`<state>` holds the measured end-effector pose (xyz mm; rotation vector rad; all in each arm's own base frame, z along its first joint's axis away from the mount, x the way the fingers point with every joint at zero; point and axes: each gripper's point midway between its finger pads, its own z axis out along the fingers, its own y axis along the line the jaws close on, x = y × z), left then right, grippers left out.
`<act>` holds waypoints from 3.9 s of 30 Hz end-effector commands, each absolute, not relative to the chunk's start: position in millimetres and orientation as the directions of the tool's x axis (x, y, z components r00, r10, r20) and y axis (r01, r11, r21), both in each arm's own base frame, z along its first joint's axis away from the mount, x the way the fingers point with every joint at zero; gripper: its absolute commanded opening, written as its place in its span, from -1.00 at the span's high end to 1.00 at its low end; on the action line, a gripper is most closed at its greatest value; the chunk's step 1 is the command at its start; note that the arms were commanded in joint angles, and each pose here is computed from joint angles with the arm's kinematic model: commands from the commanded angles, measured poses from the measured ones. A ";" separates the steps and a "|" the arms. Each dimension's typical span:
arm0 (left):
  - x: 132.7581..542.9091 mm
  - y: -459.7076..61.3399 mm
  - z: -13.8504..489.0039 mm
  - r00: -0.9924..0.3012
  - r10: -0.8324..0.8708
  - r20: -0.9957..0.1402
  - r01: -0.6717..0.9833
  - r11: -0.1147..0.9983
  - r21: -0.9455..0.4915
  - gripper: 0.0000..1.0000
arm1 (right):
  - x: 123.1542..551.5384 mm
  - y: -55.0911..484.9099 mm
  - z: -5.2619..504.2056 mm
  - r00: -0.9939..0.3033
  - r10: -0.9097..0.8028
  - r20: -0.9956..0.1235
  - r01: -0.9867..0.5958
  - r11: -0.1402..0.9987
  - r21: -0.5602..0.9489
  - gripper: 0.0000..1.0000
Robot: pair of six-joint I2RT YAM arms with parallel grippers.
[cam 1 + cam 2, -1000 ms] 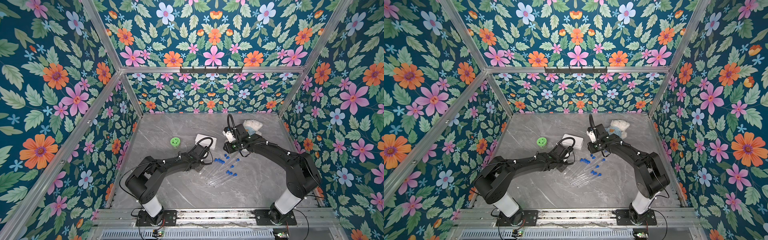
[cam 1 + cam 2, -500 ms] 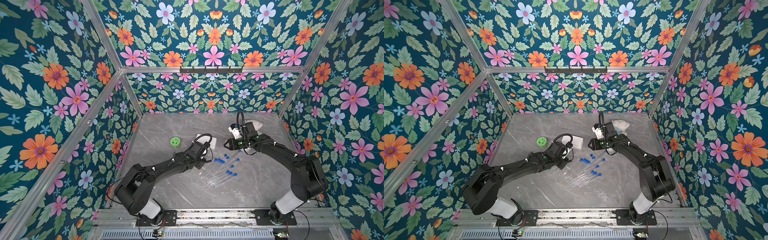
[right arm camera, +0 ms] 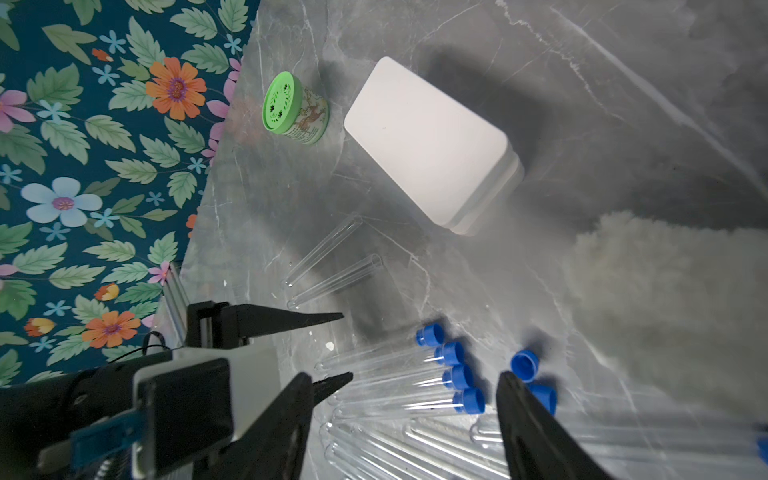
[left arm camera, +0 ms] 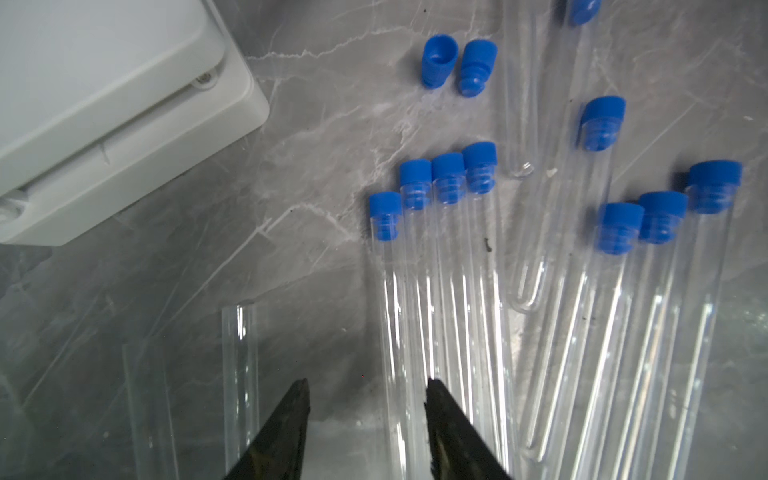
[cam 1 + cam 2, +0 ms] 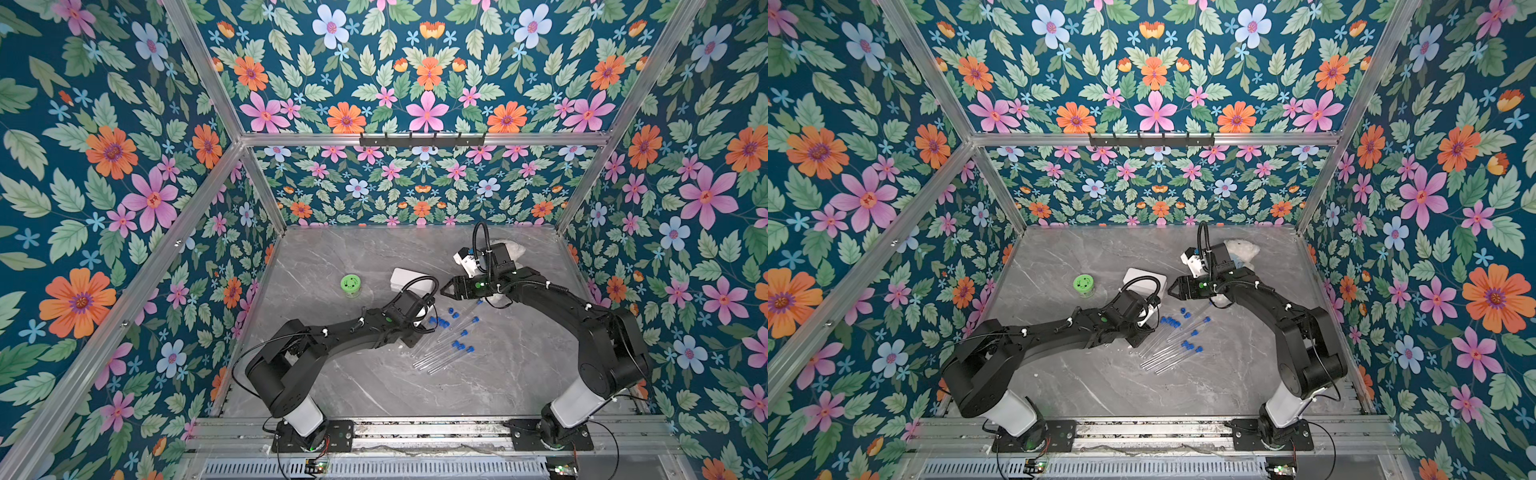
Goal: Remove stoppers from test tubes
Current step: Pick up the test tube at the center of the board, then open the stopper on the test tube.
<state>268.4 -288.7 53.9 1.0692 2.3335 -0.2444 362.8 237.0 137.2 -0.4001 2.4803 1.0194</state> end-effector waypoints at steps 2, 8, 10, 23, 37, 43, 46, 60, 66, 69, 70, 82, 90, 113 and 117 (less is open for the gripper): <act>273.2 -291.9 52.0 -0.528 0.638 -0.560 0.738 0.671 0.070 0.03 | 360.9 239.8 133.3 -0.889 -0.091 -0.449 -0.391 0.660 0.641 -0.43; 275.8 -292.4 43.1 -0.530 0.654 -0.540 0.740 0.668 0.083 0.13 | 361.1 240.9 131.5 -0.892 -0.093 -0.443 -0.389 0.657 0.646 -0.43; 275.8 -294.3 41.7 -0.529 0.655 -0.539 0.744 0.664 0.077 0.13 | 361.7 240.9 130.7 -0.892 -0.093 -0.442 -0.388 0.658 0.645 -0.43; 277.5 -291.9 28.4 -0.536 0.675 -0.506 0.743 0.662 0.096 0.18 | 364.3 236.3 131.0 -0.893 -0.079 -0.444 -0.376 0.671 0.639 -0.46; 276.4 -289.2 20.8 -0.547 0.679 -0.490 0.740 0.665 0.097 0.44 | 366.0 231.9 132.4 -0.887 -0.072 -0.456 -0.376 0.685 0.624 -0.49; 277.6 -285.7 19.2 -0.553 0.679 -0.483 0.733 0.672 0.105 0.55 | 366.0 230.5 132.1 -0.885 -0.072 -0.461 -0.378 0.690 0.618 -0.49; 278.7 -284.9 22.1 -0.552 0.676 -0.487 0.730 0.675 0.109 0.66 | 365.6 230.8 132.5 -0.884 -0.074 -0.462 -0.380 0.689 0.617 -0.49; 283.7 -266.3 71.2 -0.499 0.637 -0.588 0.701 0.696 0.158 0.92 | 353.5 250.5 147.8 -0.871 -0.111 -0.478 -0.450 0.570 0.688 -0.52; 278.4 -260.1 93.1 -0.447 0.595 -0.668 0.691 0.704 0.164 0.97 | 340.6 271.1 155.5 -0.856 -0.161 -0.491 -0.501 0.489 0.714 -0.50; 276.5 -258.9 101.9 -0.422 0.576 -0.700 0.691 0.704 0.163 0.98 | 335.3 279.7 156.1 -0.855 -0.183 -0.486 -0.512 0.453 0.730 -0.48; 275.2 -259.7 104.4 -0.414 0.570 -0.710 0.695 0.701 0.158 0.99 | 334.4 281.2 156.0 -0.858 -0.184 -0.480 -0.508 0.444 0.738 -0.47; 264.2 -269.3 123.9 -0.346 0.528 -0.775 0.742 0.660 0.118 1.00 | 321.0 298.7 160.7 -0.854 -0.225 -0.469 -0.520 0.344 0.782 -0.25; 263.7 -270.8 126.7 -0.336 0.526 -0.781 0.748 0.653 0.119 1.00 | 317.9 305.8 154.7 -0.859 -0.246 -0.448 -0.509 0.330 0.795 -0.08; 261.7 -273.7 128.9 -0.322 0.527 -0.786 0.761 0.639 0.117 1.00 | 314.7 312.0 156.7 -0.862 -0.252 -0.439 -0.501 0.290 0.815 0.25; 261.6 -273.5 128.1 -0.322 0.528 -0.786 0.761 0.638 0.117 1.00 | 314.7 312.4 156.4 -0.863 -0.253 -0.438 -0.500 0.289 0.817 0.27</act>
